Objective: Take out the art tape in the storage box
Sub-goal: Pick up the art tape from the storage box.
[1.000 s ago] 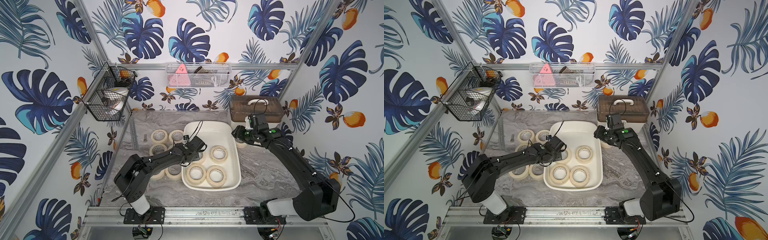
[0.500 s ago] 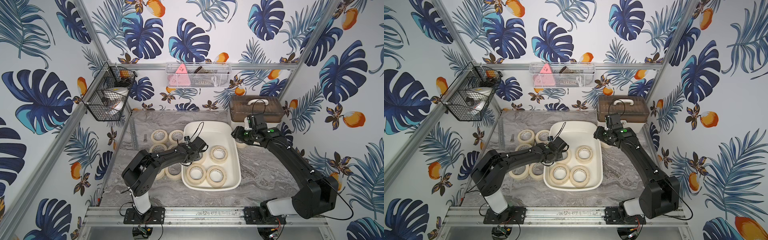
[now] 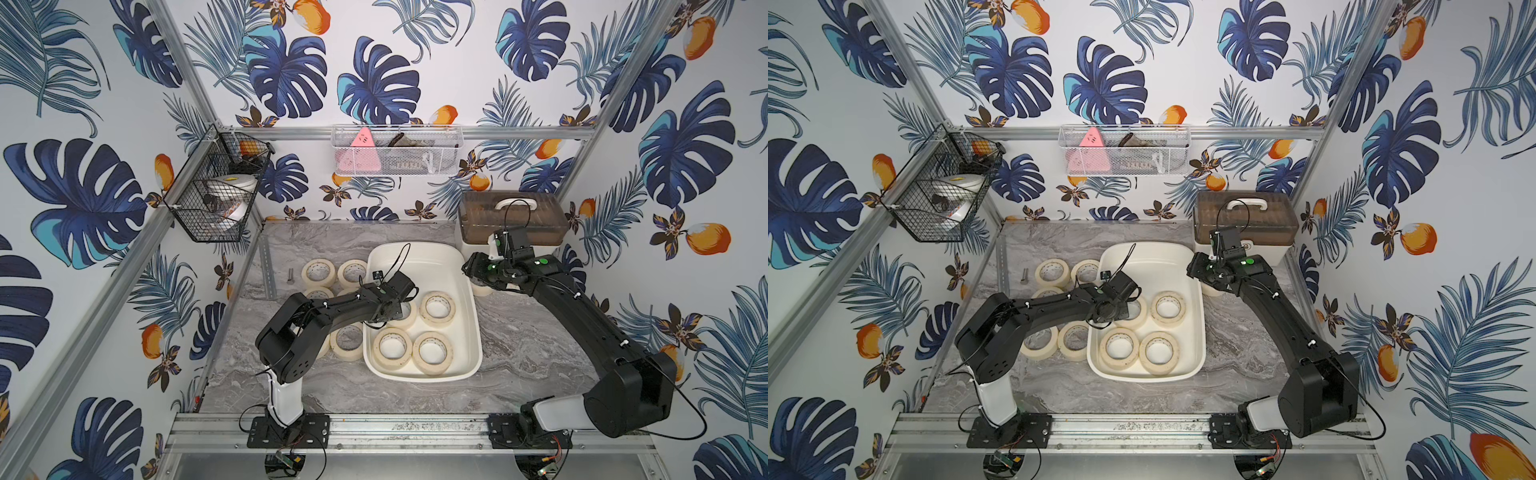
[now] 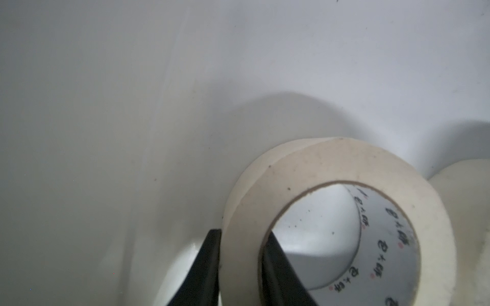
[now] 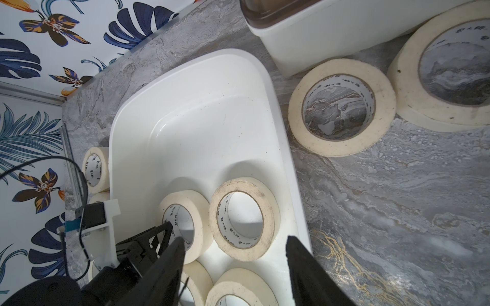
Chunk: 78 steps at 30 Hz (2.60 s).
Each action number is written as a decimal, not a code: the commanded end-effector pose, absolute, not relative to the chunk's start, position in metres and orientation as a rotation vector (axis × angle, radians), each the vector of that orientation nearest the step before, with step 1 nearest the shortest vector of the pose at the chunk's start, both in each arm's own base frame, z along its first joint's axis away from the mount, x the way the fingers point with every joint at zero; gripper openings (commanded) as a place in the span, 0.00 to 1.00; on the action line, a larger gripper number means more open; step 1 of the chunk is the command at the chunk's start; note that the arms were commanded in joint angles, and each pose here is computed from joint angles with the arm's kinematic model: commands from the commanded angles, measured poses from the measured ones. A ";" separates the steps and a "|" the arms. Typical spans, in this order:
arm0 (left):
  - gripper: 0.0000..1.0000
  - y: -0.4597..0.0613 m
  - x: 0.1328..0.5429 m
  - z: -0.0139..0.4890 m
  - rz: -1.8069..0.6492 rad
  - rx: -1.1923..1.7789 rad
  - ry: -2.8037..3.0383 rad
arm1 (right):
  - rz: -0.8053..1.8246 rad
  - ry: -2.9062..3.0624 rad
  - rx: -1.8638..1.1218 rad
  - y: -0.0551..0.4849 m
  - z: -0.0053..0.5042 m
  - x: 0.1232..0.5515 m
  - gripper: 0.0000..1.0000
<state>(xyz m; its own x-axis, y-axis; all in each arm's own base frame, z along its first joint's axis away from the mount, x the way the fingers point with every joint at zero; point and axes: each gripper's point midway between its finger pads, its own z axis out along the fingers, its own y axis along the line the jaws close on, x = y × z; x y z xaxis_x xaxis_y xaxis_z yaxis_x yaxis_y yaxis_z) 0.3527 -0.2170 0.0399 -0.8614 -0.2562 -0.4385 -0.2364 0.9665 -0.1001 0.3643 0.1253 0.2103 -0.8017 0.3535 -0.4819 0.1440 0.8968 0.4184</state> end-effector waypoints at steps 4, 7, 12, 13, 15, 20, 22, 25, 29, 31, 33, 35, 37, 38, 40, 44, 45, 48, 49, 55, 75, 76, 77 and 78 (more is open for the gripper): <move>0.19 -0.223 0.362 0.055 -0.069 -0.276 2.634 | 0.538 2.487 0.357 0.130 0.215 0.360 0.63; 0.14 -0.223 0.363 0.071 -0.066 -0.237 2.620 | 0.558 2.487 0.355 0.132 0.217 0.359 0.64; 0.12 -0.224 0.366 0.105 -0.028 -0.123 2.598 | 0.597 2.466 0.346 0.136 0.227 0.356 0.63; 0.11 -0.224 0.367 0.113 -0.014 -0.086 2.595 | 0.601 2.463 0.344 0.137 0.229 0.355 0.63; 0.09 -0.227 0.368 0.128 0.000 -0.040 2.586 | 0.605 2.457 0.340 0.137 0.232 0.353 0.63; 0.07 -0.239 0.367 0.164 -0.026 0.050 2.557 | 0.600 2.460 0.315 0.143 0.237 0.347 0.63; 0.06 -0.248 0.365 0.176 -0.029 0.098 2.543 | 0.596 2.458 0.302 0.145 0.239 0.345 0.62; 0.06 -0.264 0.361 0.190 -0.055 0.177 2.545 | 0.595 2.457 0.273 0.151 0.242 0.341 0.61; 0.06 -0.282 0.359 0.203 -0.106 0.234 2.545 | 0.581 2.473 0.239 0.158 0.243 0.336 0.61; 0.06 -0.292 0.358 0.209 -0.133 0.251 2.533 | 0.573 2.475 0.228 0.160 0.243 0.333 0.61; 0.06 -0.298 0.360 0.215 -0.157 0.257 2.528 | 0.559 2.475 0.219 0.160 0.242 0.331 0.61; 0.06 -0.305 0.360 0.217 -0.172 0.266 2.530 | 0.541 2.477 0.211 0.159 0.240 0.331 0.61; 0.06 -0.312 0.361 0.219 -0.185 0.273 2.528 | 0.514 2.487 0.202 0.157 0.235 0.329 0.61; 0.07 -0.315 0.361 0.218 -0.187 0.279 2.530 | 0.507 2.488 0.201 0.157 0.234 0.329 0.61; 0.07 -0.320 0.361 0.218 -0.188 0.288 2.532 | 0.492 2.495 0.198 0.156 0.230 0.328 0.61; 0.07 -0.331 0.360 0.218 -0.204 0.305 2.536 | 0.474 2.499 0.179 0.157 0.225 0.328 0.61; 0.07 -0.333 0.361 0.217 -0.205 0.310 2.536 | 0.460 2.503 0.177 0.156 0.223 0.329 0.61; 0.07 -0.339 0.360 0.218 -0.210 0.317 2.536 | 0.413 2.525 0.163 0.153 0.216 0.330 0.58; 0.07 -0.341 0.360 0.218 -0.215 0.319 2.534 | 0.398 2.533 0.159 0.152 0.213 0.331 0.56; 0.07 -0.347 0.360 0.217 -0.218 0.326 2.538 | 0.342 2.557 0.138 0.148 0.204 0.332 0.35; 0.66 -0.370 0.338 0.247 -0.524 0.434 2.461 | 0.250 2.546 0.126 0.137 0.208 0.335 0.00; 0.68 -0.369 0.338 0.251 -0.530 0.431 2.453 | 0.232 2.543 0.129 0.134 0.208 0.335 0.00; 0.70 -0.367 0.337 0.253 -0.535 0.428 2.445 | 0.215 2.540 0.131 0.132 0.208 0.335 0.00; 0.72 -0.366 0.336 0.257 -0.542 0.424 2.430 | 0.195 2.536 0.134 0.129 0.209 0.335 0.00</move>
<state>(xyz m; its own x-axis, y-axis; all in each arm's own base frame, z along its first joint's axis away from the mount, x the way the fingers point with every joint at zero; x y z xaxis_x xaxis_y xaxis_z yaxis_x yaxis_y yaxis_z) 0.3370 -0.3613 0.2429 -0.7892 0.1787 -0.5876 0.3845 0.8898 -0.2459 0.3314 0.1367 0.2016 -0.8457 0.1332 -0.5167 0.0321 0.9793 0.1999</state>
